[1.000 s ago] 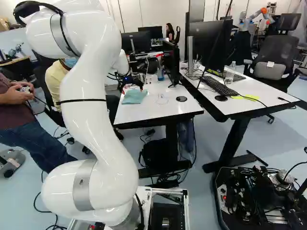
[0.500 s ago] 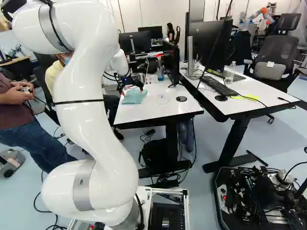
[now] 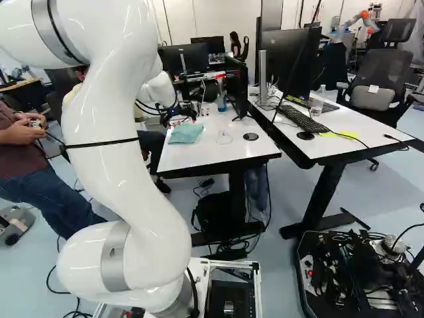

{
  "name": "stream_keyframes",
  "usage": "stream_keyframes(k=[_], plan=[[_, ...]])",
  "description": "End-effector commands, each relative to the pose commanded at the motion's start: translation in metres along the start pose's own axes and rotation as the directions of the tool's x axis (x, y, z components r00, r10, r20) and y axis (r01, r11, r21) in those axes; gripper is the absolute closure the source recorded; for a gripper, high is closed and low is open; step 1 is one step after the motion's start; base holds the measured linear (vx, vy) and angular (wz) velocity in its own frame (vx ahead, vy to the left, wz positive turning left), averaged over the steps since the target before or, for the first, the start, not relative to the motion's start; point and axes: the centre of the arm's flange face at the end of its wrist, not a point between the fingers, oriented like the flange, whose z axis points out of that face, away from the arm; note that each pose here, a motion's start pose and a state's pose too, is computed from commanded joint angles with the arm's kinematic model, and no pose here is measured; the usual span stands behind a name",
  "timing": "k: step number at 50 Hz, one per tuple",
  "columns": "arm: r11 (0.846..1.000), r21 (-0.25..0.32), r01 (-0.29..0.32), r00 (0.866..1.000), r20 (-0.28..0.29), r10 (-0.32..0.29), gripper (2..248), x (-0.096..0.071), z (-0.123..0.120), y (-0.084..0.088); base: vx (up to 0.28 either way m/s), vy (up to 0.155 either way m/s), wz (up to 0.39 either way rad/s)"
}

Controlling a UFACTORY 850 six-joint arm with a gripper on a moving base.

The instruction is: Clean the table with the green towel

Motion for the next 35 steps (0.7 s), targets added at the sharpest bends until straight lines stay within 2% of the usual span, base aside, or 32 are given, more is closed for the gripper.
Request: stream_keyframes(k=[16,35], plan=[[0.999,-0.002,0.052,0.992,-0.117,-0.052,3,-0.017,-0.003,0.001,0.000,0.000,0.000],[0.994,0.002,0.108,0.964,-0.244,-0.104,3,-0.039,-0.010,0.001,0.000,0.000,0.000]])
